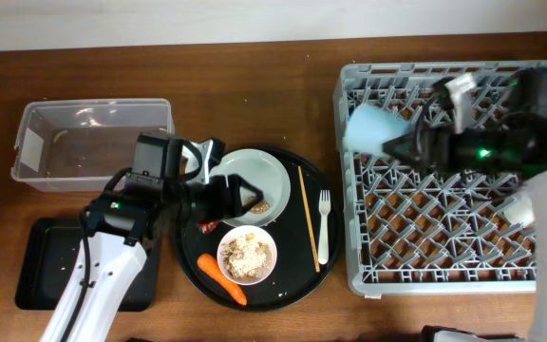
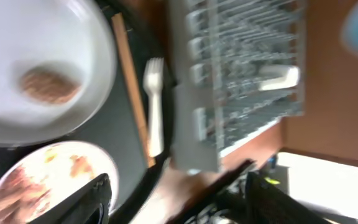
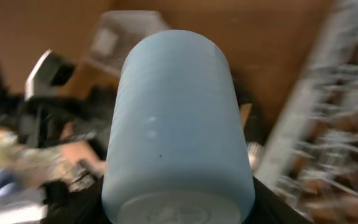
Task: Sort waste into correct bins and load items into the dishwasher rack
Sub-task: 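Carry the blue cup with the right gripper to the rack's right side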
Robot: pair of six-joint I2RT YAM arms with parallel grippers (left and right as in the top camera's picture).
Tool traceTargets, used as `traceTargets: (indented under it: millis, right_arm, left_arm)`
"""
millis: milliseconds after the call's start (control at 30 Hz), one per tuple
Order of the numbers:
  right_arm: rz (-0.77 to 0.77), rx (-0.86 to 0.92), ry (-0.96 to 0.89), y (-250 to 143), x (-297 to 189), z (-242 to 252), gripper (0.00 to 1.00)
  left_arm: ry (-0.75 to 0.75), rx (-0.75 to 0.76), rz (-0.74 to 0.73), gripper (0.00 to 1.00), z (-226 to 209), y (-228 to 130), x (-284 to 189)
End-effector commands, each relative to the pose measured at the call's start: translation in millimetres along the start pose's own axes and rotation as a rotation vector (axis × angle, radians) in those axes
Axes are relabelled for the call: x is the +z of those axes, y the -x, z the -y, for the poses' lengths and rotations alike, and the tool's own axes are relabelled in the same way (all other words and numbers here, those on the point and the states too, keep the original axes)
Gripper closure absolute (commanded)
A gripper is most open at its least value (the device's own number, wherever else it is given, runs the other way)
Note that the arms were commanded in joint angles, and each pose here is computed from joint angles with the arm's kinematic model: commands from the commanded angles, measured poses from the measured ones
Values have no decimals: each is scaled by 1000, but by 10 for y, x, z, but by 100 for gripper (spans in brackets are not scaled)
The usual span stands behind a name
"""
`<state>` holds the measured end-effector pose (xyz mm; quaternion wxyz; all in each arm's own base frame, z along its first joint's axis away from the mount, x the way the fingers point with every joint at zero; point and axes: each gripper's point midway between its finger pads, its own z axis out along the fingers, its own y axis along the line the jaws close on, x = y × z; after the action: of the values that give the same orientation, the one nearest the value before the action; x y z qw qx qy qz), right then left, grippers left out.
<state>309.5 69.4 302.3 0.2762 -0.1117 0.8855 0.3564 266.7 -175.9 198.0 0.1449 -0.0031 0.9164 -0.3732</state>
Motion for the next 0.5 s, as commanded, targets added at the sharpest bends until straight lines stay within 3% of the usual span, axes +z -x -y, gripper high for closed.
traceTargets:
  millis: [0,100,467]
  right_arm:
    - [30,109,-285,82,-371,307,53]
    - [44,212,-438,41,-643,488,53]
    - [163,588,-780,-231,-1404,1284,55]
  left_arm:
    - [192,24,10,29,-355,-37,-51]
    - [265,29,-6,28,-491,-93,-82]
    - [291,40,-15,28,-539,-118,-96]
